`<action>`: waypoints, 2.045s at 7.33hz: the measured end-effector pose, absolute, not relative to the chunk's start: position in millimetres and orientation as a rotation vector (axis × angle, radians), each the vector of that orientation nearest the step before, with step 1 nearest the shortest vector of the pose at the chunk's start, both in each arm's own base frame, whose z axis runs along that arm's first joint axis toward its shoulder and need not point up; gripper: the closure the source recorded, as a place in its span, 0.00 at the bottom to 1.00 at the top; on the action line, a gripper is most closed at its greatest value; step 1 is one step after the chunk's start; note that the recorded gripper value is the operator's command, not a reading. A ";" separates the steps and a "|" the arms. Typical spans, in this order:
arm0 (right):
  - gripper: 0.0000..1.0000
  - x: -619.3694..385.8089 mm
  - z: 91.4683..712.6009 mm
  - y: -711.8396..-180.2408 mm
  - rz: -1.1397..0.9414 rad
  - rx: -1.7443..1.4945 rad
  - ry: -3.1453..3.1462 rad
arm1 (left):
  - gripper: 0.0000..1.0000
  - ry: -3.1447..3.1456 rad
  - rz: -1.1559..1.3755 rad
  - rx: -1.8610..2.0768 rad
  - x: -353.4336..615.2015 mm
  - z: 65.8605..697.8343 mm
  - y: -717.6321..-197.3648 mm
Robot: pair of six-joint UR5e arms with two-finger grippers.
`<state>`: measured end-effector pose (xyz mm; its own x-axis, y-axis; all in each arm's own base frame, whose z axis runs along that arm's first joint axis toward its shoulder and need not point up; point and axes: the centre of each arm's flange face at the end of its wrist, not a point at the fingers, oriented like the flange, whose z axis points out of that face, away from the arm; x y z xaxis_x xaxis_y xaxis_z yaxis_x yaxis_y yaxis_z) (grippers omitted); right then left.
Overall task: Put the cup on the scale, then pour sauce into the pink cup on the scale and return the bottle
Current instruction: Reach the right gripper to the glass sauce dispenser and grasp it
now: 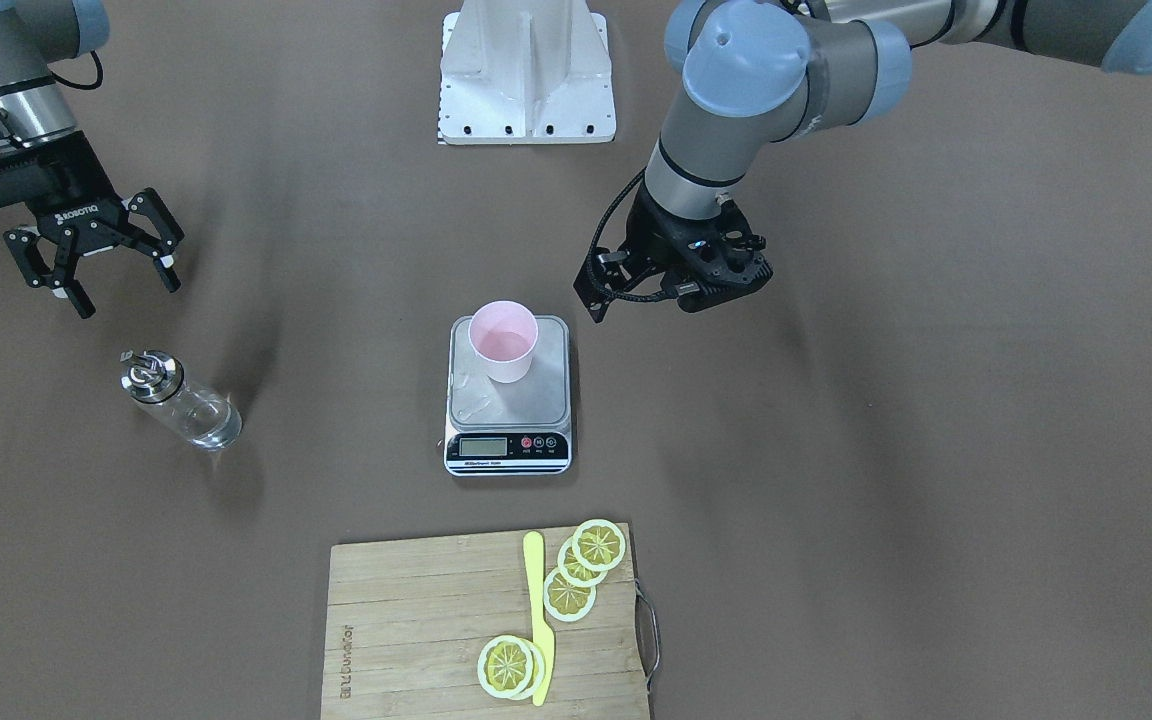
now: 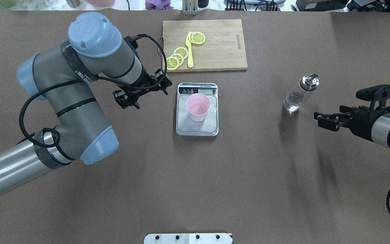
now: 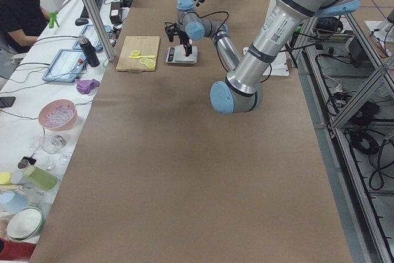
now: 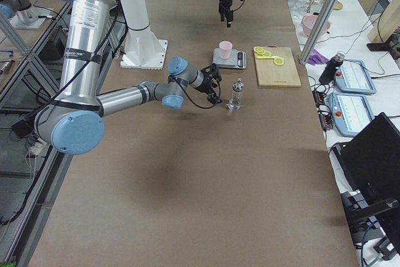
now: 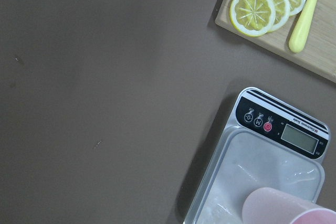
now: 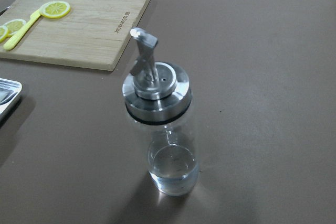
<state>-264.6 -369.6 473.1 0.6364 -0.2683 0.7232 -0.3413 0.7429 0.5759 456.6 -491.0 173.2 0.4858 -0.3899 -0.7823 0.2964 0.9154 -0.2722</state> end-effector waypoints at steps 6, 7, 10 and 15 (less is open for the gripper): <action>0.01 -306.5 480.1 -393.5 0.107 0.892 -0.879 | 0.01 0.967 -0.413 -0.105 457.5 182.9 -491.2; 0.02 -313.6 479.3 -395.4 0.110 0.907 -0.871 | 0.01 0.967 -0.413 -0.105 457.3 183.1 -491.4; 0.02 -333.1 486.6 -397.3 0.057 0.972 -0.807 | 0.01 0.967 -0.400 -0.099 456.8 183.6 -492.0; 0.02 -366.9 516.9 -417.1 0.046 1.044 -0.851 | 0.01 0.964 -0.399 -0.098 456.3 185.1 -492.8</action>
